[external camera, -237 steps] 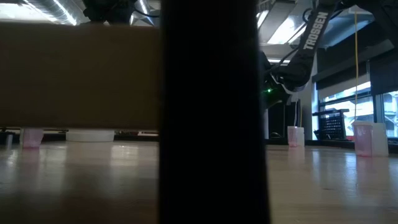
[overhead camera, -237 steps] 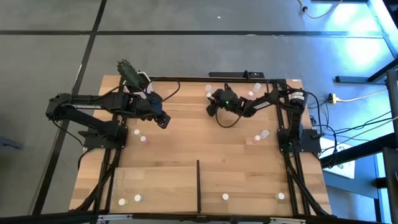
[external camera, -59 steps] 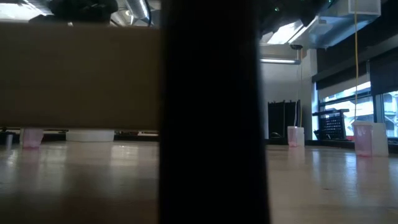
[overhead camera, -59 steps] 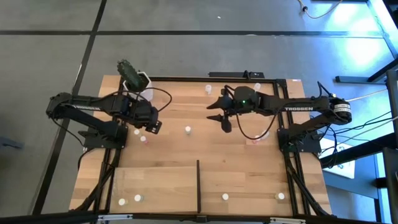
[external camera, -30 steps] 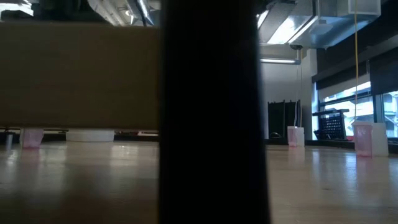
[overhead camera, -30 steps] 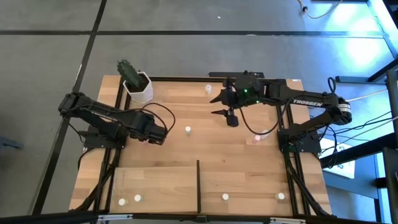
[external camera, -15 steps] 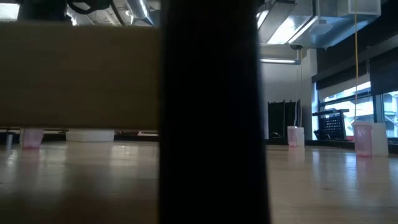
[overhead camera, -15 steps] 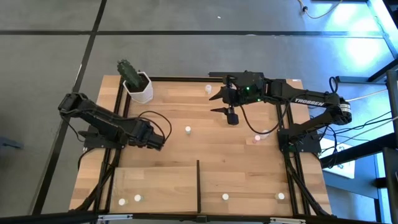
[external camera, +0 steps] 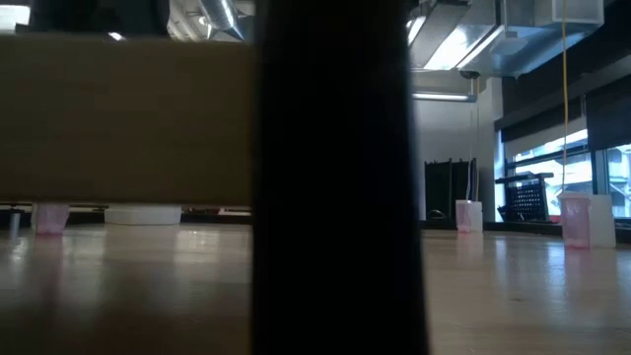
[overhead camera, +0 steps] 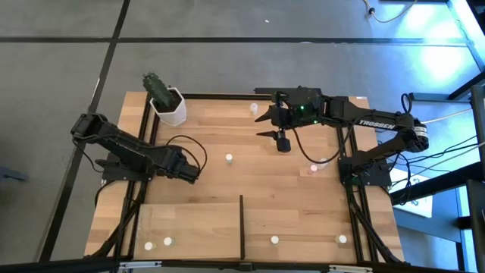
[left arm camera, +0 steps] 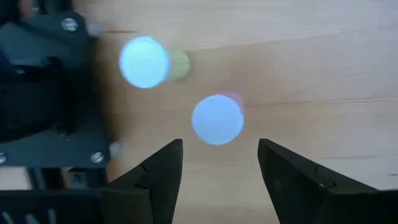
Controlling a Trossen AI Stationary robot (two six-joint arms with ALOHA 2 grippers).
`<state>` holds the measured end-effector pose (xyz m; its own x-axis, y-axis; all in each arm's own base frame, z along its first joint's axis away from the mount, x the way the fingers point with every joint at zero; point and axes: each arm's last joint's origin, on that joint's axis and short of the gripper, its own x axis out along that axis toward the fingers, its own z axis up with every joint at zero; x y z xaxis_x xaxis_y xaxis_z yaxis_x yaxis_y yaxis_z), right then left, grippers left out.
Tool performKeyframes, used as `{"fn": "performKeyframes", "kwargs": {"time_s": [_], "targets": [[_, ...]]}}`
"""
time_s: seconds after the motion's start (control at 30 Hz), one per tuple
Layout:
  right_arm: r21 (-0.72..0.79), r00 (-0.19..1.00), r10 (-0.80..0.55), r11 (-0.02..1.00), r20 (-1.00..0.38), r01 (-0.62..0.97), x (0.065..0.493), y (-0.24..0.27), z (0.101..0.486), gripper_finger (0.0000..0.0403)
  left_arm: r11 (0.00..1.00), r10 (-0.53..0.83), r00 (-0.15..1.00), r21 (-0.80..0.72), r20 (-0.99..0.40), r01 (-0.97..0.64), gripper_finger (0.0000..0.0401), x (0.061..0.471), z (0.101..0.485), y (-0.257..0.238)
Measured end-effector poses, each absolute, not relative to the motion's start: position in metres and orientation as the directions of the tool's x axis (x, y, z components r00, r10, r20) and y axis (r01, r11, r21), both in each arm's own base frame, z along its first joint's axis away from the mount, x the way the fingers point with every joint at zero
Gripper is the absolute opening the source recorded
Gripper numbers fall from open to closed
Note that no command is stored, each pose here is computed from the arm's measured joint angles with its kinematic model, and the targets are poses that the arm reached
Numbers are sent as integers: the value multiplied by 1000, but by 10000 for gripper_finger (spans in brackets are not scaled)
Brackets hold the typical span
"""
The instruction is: Pick and place medicine bottles onto shelf by color
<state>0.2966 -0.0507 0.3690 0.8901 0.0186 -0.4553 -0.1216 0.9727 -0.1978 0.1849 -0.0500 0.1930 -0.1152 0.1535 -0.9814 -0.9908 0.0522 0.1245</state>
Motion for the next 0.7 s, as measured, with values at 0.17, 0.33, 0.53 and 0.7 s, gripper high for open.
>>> {"fn": "performKeyframes", "kwargs": {"time_s": [0.17, 0.33, 0.53, 0.7], "targets": [[-206, 889, 0, 973, -457, -105, 297, -51, 369, 214, 56, 179, -83, 95, -980, -994, 202, 186, 188, -49], [-206, 889, 0, 973, -457, -106, 297, -51, 369, 214, 56, 187, -108, 121, -976, -991, 202, 182, 182, -48], [-206, 890, 0, 973, -457, -105, 297, -51, 369, 214, 56, 194, -105, 118, -975, -991, 202, 181, 179, -47], [-206, 889, 0, 973, -457, -105, 297, -51, 369, 214, 59, 229, -87, 103, -970, -993, 202, 182, 180, -47]]}}
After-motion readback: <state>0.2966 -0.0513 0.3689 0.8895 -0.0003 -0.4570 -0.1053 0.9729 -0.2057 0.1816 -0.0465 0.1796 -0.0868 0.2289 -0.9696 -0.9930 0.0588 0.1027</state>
